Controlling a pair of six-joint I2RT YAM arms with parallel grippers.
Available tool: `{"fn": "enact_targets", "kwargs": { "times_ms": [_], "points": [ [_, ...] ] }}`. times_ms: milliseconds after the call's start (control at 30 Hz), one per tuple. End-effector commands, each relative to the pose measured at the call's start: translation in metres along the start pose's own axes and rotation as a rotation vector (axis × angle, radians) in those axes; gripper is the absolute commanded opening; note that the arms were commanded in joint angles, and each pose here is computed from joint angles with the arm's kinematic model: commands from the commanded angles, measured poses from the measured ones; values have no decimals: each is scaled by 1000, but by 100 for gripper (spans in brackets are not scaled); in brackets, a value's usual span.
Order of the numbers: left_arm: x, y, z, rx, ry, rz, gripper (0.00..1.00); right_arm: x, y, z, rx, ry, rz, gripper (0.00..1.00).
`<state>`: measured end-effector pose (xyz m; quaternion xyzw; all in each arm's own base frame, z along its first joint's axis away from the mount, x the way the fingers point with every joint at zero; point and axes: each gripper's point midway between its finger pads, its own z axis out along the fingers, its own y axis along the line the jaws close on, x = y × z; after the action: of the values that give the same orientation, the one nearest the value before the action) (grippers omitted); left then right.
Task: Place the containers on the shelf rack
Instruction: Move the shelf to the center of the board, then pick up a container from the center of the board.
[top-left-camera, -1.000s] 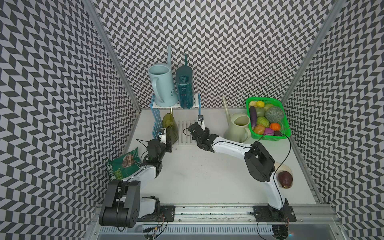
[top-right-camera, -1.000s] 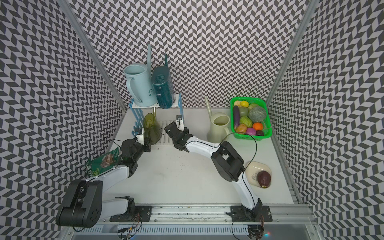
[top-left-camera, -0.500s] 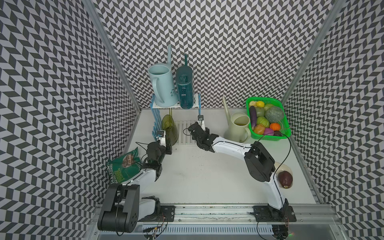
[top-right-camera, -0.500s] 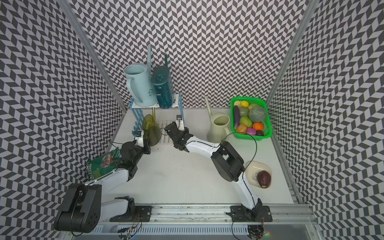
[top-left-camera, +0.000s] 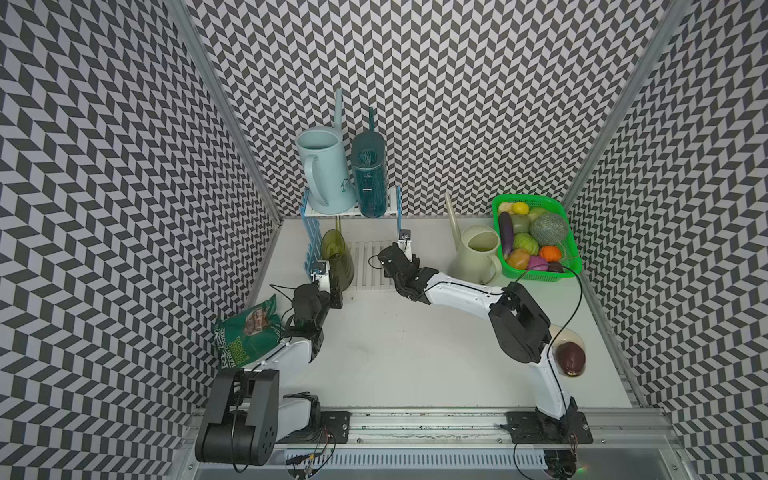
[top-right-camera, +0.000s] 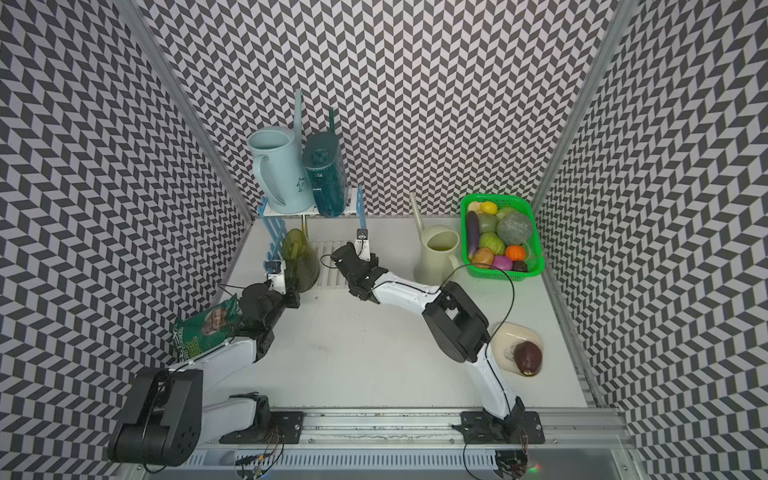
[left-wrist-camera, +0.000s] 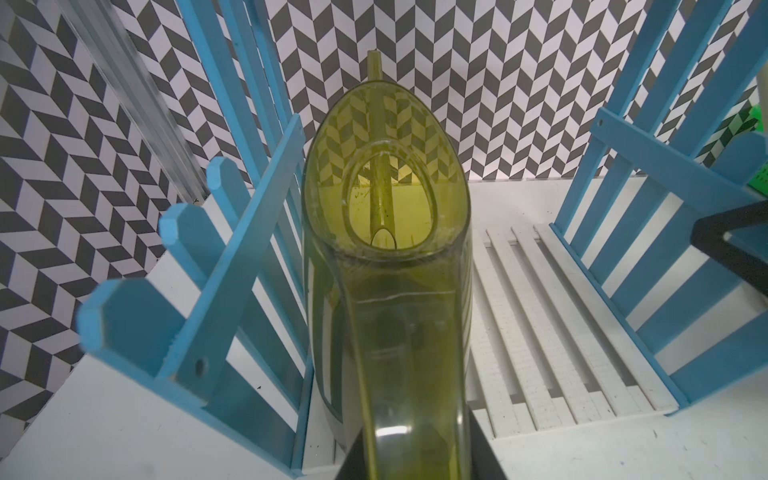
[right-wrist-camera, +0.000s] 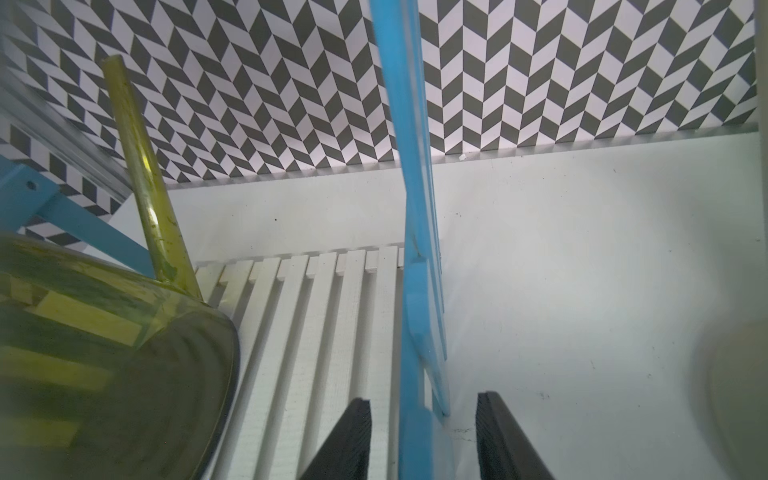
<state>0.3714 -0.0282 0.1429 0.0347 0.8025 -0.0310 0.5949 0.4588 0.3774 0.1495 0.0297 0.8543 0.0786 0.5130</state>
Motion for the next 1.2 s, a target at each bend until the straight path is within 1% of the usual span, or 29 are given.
{"fn": "enact_targets", "kwargs": {
  "times_ms": [0,67,133,200,267,333,367,500,633,800,900,1000,1067,1167],
  "points": [
    [-11,5,-4,-18,-42,-4,29,-38,10,-23,-59,-65,66,50],
    [-11,5,-5,-17,-41,-1,32,-42,12,-28,-73,-69,68,55],
    [-12,5,-6,-15,-42,4,39,-47,16,-33,-85,-77,69,59],
    [-14,5,-8,-15,-46,5,44,-50,19,-39,-98,-82,71,63],
    [-15,4,-11,-9,-49,8,44,-54,22,-44,-111,-87,76,66],
    [-17,3,-14,-5,-56,17,48,-57,22,-48,-120,-91,81,69],
    [-18,3,-15,-6,-57,21,49,-57,21,-50,-122,-91,82,70],
    [-17,4,-17,-8,-50,33,51,-62,19,-63,-145,-100,95,73],
    [-17,1,-24,10,-38,55,53,-66,15,-80,-164,-112,101,77],
    [-28,-3,-42,30,-44,97,60,-74,4,-115,-213,-139,101,83],
    [-33,-3,-55,28,-42,138,65,-78,-10,-137,-239,-149,93,86],
    [-38,-6,-72,41,-43,186,73,-77,-36,-158,-217,-152,58,90],
    [-45,-10,-84,56,-62,211,80,-75,-59,-172,-189,-154,27,93],
    [-55,-19,-99,105,-79,240,94,-79,-107,-195,-156,-174,-7,98]
  ]
}}
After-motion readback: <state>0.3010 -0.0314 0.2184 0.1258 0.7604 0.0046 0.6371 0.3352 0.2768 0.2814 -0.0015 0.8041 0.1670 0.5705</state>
